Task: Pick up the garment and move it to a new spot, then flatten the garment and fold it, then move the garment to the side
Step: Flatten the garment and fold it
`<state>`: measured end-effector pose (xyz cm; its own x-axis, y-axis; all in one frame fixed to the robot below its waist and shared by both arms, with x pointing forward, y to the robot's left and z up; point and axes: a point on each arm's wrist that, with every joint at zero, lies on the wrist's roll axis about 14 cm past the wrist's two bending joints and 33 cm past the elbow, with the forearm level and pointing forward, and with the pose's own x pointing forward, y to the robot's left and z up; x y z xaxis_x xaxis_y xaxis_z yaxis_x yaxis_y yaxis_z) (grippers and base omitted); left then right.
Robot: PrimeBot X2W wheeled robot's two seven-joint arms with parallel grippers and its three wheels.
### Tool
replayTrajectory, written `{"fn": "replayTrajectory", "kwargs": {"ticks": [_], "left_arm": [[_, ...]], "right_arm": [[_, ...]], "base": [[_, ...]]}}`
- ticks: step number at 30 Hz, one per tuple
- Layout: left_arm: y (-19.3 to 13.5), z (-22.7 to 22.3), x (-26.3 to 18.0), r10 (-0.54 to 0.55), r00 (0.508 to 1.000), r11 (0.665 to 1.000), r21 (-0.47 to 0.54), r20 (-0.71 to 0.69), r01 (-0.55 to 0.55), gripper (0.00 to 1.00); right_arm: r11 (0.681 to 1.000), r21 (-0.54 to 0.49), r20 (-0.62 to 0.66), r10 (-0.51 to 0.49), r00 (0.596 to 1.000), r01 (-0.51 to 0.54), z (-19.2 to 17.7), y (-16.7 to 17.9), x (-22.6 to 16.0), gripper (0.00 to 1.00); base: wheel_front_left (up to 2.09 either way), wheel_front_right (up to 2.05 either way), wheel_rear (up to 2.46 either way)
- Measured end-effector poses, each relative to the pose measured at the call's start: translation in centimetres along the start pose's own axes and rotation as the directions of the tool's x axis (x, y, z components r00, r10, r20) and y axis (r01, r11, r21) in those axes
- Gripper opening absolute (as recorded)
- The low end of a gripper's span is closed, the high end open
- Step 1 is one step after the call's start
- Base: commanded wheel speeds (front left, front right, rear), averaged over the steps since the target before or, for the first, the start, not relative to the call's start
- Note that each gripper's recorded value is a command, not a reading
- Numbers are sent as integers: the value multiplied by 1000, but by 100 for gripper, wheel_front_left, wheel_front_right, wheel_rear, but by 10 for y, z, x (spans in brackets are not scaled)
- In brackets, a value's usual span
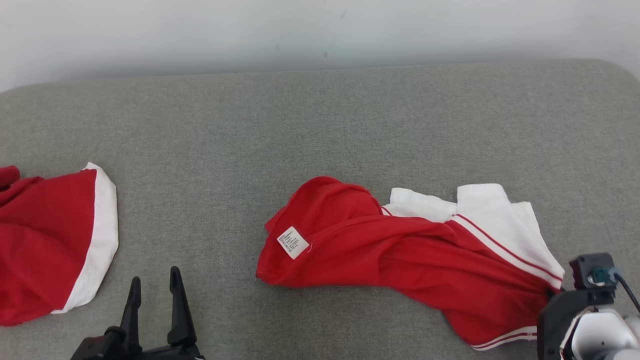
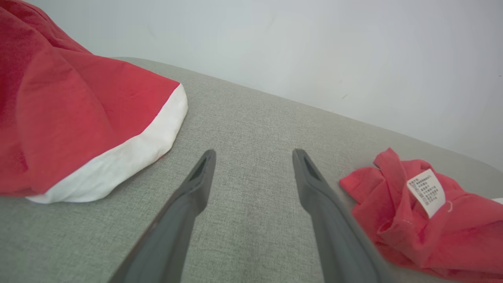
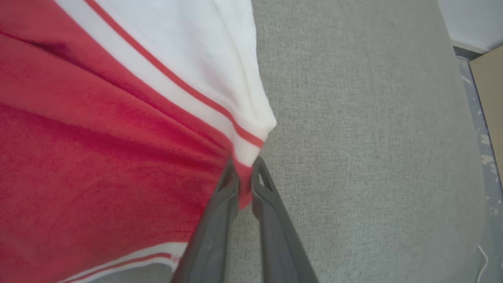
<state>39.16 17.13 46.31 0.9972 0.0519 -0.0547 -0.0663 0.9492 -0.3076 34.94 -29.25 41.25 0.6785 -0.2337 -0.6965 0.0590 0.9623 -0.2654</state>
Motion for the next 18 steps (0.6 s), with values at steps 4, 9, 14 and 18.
{"fn": "replayTrajectory", "kwargs": {"ticks": [4,9,14,18], "left_arm": [[-4,-2,1,-13,1000,1000,-3,-5,13,100],[-6,0,-1,-22,1000,1000,-5,-2,22,100],[-7,5,-8,-37,999,999,10,10,37,100],[-8,9,-18,-58,998,995,79,22,57,100]], "right_arm": [[996,84,-24,16,1000,-14,-19,6,-3,100],[983,179,163,-2,987,-28,6,3,-12,100],[967,243,420,-33,907,-77,41,8,-28,100],[964,232,571,-25,820,-132,60,23,-43,100]], "base": [[0,0,0],[0,0,0],[0,0,0],[0,0,0]]}}
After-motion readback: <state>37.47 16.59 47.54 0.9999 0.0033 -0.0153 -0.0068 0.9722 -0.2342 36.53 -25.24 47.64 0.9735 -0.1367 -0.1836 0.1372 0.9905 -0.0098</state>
